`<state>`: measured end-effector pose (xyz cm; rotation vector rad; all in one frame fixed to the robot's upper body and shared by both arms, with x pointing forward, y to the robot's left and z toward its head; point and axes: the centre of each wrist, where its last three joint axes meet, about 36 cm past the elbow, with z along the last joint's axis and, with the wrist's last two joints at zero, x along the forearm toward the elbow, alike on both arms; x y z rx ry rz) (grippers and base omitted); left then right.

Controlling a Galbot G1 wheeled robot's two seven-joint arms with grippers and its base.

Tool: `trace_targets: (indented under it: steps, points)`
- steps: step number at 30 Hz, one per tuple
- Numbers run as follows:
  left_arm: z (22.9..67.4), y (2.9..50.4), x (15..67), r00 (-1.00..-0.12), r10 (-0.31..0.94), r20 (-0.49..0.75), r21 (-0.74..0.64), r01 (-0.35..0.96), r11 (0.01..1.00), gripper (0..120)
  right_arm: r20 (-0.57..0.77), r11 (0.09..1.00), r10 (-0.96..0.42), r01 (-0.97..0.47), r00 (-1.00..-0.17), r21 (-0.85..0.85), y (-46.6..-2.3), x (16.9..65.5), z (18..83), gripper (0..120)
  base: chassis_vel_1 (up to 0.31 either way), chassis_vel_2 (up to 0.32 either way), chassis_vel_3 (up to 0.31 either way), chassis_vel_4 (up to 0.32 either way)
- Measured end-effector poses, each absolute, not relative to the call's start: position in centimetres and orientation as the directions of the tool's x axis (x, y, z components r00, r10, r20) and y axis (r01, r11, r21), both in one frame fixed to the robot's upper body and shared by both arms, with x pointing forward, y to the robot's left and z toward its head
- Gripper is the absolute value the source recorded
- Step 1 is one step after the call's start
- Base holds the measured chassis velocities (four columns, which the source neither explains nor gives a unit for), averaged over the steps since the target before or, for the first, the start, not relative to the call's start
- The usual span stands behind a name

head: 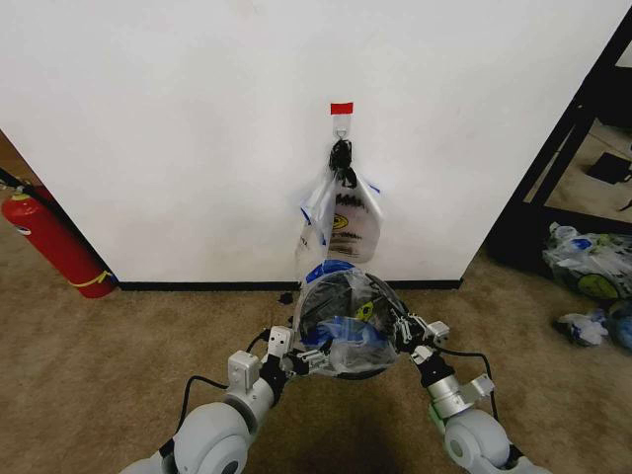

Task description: Pick up the garbage bag from the wall and place it over the trash bin.

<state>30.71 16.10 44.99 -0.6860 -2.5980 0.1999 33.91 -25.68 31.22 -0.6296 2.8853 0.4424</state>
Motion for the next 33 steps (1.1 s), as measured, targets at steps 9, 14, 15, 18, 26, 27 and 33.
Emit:
trace_targets:
  steps: [9, 14, 15, 18, 26, 27, 33]
  points:
    - [45.3, 15.9, 30.9, -0.784, 0.495, 0.376, -0.208, 0.449, 0.869, 85, -0.209, 0.868, -0.378, -0.424, -0.902, 0.258, -25.7, 34.0, 31.3, 1, 0.0, 0.0, 0.0, 0.0]
    - [44.8, 17.4, 31.7, -0.832, 0.428, 0.353, -0.06, 0.436, 0.898, 100, -0.196, 0.882, -0.356, -0.398, -0.914, 0.253, -26.3, 34.3, 31.1, 1, 0.0, 0.0, 0.0, 0.0]
    - [44.8, 17.6, 31.7, -0.837, 0.422, 0.347, -0.045, 0.435, 0.899, 100, -0.193, 0.883, -0.353, -0.394, -0.916, 0.254, -26.3, 34.3, 31.1, 1, 0.0, 0.0, 0.0, 0.0]
    - [44.8, 17.8, 31.5, -0.842, 0.426, 0.331, -0.039, 0.439, 0.898, 100, -0.185, 0.887, -0.343, -0.383, -0.921, 0.258, -26.3, 34.4, 31.0, 1, 0.0, 0.0, 0.0, 0.0]
    - [45.6, 15.8, 30.1, -0.814, 0.508, 0.281, -0.128, 0.493, 0.861, 95, -0.178, 0.883, -0.349, -0.386, -0.92, 0.266, -25.8, 34.4, 31.0, 1, 0.0, 0.0, 0.0, 0.0]
    - [45.6, 15.7, 30.1, -0.812, 0.511, 0.281, -0.132, 0.495, 0.859, 95, -0.179, 0.883, -0.35, -0.388, -0.919, 0.265, -25.8, 34.4, 31.0, 1, 0.0, 0.0, 0.0, 0.0]
    - [45.1, 15.2, 30.3, -0.796, 0.524, 0.304, -0.147, 0.504, 0.851, 77, -0.184, 0.88, -0.358, -0.397, -0.915, 0.261, -25.8, 34.4, 31.3, 1, 0.0, 0.0, 0.0, 0.0]
